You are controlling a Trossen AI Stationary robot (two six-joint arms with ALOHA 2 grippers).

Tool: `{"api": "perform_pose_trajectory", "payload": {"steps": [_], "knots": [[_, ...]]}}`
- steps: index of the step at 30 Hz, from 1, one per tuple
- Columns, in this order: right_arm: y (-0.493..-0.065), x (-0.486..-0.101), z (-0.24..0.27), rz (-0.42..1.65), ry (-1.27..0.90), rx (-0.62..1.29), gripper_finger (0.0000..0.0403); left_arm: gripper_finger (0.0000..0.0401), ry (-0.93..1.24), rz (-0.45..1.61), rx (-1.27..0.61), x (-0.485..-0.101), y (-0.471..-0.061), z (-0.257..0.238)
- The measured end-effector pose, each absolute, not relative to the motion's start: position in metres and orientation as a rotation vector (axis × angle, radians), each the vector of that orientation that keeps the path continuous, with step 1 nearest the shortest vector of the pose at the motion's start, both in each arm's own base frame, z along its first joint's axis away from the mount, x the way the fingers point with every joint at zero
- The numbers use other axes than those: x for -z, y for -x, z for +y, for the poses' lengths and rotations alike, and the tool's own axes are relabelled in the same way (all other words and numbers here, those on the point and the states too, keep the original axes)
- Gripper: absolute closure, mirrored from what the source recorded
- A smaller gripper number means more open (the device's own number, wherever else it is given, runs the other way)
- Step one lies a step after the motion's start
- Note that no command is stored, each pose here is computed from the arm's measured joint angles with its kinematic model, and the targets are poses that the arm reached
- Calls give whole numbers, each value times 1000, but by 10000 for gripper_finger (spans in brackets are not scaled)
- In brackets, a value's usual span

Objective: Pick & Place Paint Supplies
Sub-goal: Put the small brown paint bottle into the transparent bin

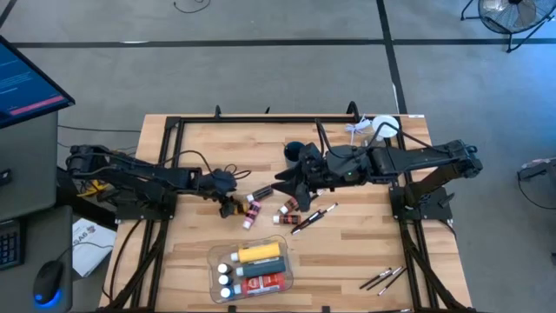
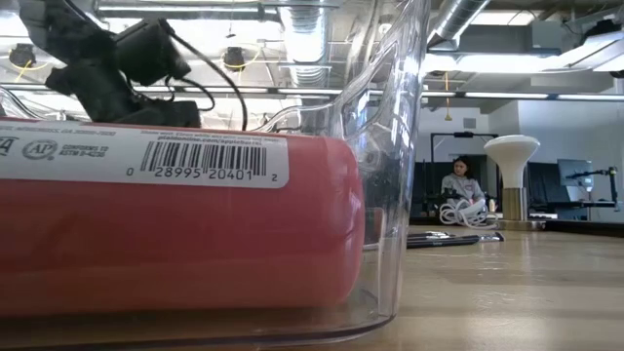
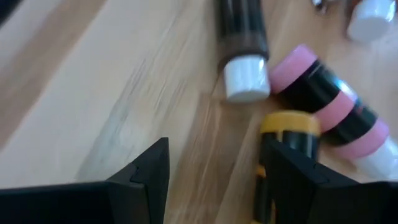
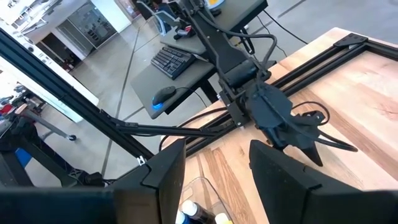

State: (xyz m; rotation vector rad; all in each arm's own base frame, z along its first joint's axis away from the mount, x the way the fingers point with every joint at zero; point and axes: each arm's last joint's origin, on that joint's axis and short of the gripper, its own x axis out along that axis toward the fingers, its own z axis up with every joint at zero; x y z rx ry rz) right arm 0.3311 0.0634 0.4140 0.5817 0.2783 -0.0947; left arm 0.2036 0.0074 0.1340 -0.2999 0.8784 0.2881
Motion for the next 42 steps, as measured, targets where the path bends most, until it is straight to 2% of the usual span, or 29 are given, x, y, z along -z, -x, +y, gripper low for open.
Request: {"api": "perform_pose_trajectory", "payload": {"steps": [16,42], "knots": [[-332,-414,61,277,-583,101,230,215,277,941,-251,-119,-248,4],[-332,-414,61,277,-583,101,227,215,261,887,-368,-120,-249,11]]}}
